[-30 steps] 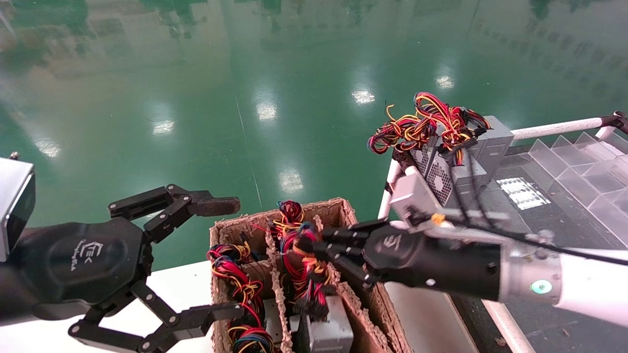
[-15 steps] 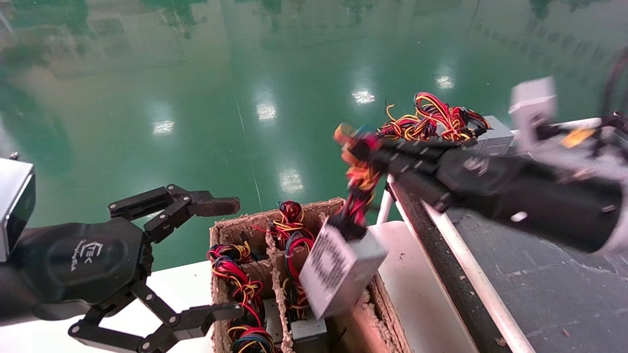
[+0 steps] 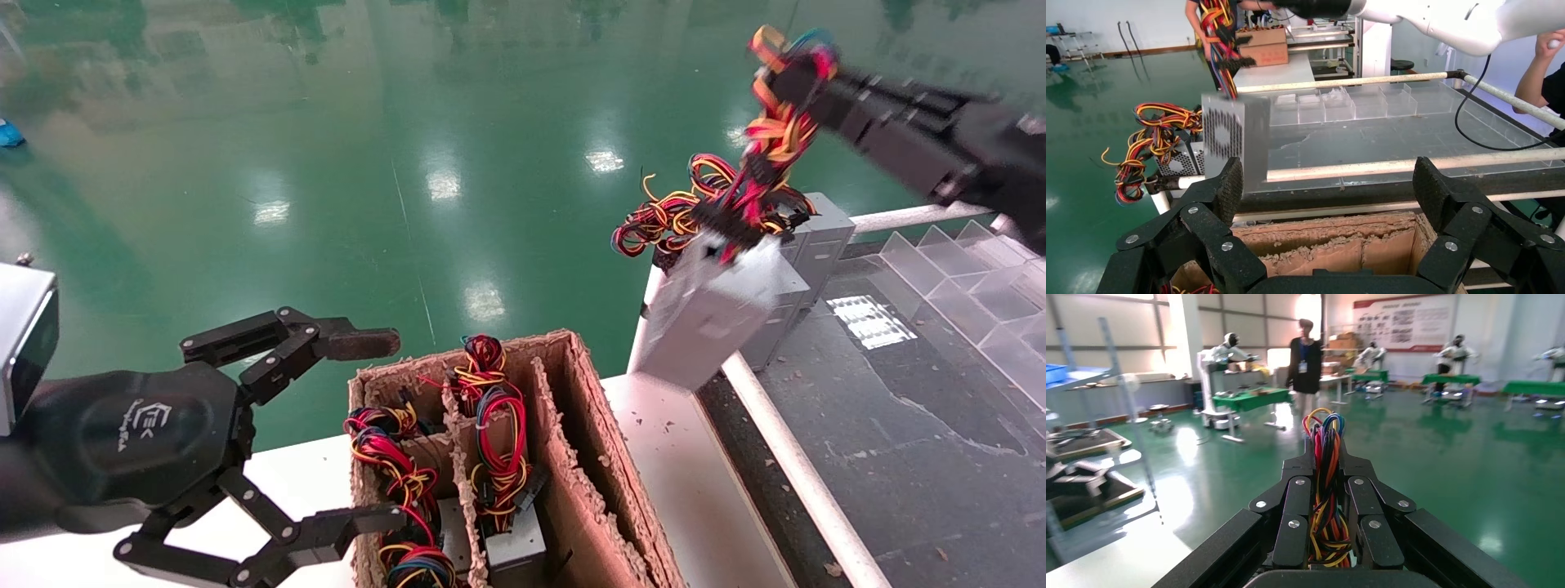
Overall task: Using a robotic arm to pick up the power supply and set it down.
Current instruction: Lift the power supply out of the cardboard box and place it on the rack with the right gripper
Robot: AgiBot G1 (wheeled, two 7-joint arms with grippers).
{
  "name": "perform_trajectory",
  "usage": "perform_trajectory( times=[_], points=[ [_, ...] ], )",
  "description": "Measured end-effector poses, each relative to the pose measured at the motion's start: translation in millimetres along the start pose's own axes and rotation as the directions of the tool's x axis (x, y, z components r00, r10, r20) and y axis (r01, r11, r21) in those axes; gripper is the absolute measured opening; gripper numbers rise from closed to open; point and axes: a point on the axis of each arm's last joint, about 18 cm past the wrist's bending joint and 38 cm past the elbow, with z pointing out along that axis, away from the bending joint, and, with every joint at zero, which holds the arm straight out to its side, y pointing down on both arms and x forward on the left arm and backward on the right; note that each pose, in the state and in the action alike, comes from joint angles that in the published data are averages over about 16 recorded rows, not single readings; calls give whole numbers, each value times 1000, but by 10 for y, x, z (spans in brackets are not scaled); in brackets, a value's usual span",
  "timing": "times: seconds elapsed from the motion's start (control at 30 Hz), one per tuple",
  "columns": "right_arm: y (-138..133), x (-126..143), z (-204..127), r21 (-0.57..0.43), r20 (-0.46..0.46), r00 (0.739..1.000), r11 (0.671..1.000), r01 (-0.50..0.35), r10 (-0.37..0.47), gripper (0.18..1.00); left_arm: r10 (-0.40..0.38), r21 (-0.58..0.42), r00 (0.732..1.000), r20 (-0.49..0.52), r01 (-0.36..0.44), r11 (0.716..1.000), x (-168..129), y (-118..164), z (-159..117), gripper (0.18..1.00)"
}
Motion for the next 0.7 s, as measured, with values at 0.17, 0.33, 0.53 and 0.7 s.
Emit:
perform_trajectory(
  times=[0.17,0.33,0.53,0.7],
  points=[
    [-109,173,-167,-3,-54,998,1000,25,-26,245,0,0,1000,0,0,1000,0,0,0,1001],
    [-142,304,-328,-19,-91,995,999,31,-33,245,0,0,1000,0,0,1000,0,0,0,1001],
    [-109,388,-493,-43,-102,995,999,13,-17,245,0,0,1000,0,0,1000,0,0,0,1001],
    [-50,437,-617,-67,-110,994,998,-9,1,245,0,0,1000,0,0,1000,0,0,0,1001]
  ],
)
